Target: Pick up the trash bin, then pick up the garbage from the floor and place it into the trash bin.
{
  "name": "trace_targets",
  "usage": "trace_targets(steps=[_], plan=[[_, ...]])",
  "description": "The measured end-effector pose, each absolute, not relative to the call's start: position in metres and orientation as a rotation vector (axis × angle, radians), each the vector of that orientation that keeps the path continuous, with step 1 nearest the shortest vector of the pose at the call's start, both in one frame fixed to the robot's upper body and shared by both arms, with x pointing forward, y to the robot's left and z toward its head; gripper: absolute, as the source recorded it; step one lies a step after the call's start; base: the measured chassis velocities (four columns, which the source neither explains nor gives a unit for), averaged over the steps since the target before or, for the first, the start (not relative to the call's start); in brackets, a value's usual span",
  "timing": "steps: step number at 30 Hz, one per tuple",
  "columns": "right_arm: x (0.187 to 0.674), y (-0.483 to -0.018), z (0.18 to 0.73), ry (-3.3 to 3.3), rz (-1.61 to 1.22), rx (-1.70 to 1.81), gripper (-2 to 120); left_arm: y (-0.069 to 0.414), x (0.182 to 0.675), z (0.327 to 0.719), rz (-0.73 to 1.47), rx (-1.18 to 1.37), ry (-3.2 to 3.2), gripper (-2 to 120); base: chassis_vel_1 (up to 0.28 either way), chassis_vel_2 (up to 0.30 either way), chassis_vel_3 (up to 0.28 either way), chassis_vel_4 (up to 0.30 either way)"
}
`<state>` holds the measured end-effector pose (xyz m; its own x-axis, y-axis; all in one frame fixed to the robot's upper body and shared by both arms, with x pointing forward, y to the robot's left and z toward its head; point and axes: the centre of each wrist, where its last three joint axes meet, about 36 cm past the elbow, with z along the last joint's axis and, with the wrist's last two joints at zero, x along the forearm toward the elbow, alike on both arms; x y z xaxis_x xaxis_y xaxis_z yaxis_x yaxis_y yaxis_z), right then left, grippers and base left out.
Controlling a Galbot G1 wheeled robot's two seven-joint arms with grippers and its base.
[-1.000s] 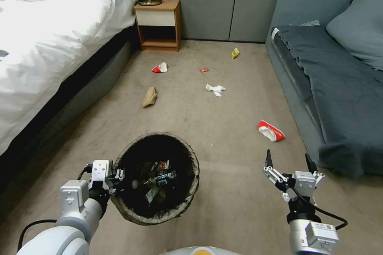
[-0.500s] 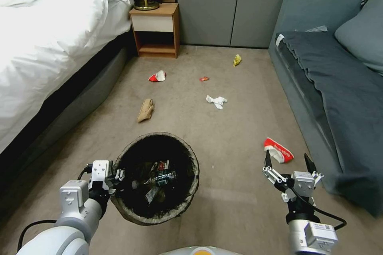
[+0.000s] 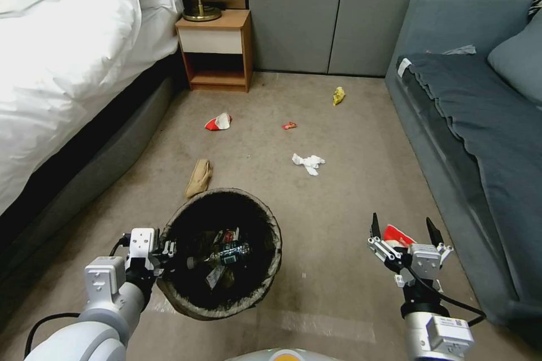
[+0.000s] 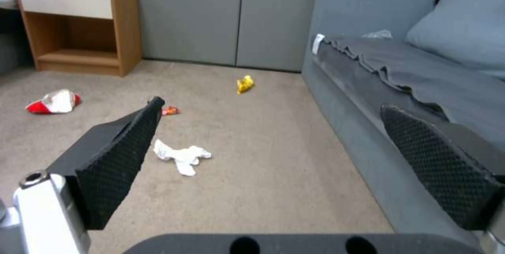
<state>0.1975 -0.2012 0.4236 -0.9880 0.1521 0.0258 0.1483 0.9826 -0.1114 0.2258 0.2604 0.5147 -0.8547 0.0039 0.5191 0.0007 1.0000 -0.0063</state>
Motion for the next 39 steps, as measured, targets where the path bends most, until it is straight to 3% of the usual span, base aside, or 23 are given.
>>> trace_targets(steps=[13, 21, 39], plan=[[0.234, -0.251, 0.419, -2.953, 0.142, -0.264, 100, 0.261, 0.224, 0.514, 0.001, -0.003, -2.584, 2, 0.006, -0.010, -0.014, 0.007], [0.284, -0.331, 0.359, -2.763, 0.144, -0.203, 100, 0.265, 0.221, 0.513, -0.012, 0.002, -2.572, 2, 0.000, 0.000, 0.000, 0.000], [0.365, -0.411, 0.304, -2.450, 0.098, 0.012, 100, 0.266, 0.218, 0.512, -0.026, -0.004, -2.550, 2, 0.000, 0.000, 0.000, 0.000]])
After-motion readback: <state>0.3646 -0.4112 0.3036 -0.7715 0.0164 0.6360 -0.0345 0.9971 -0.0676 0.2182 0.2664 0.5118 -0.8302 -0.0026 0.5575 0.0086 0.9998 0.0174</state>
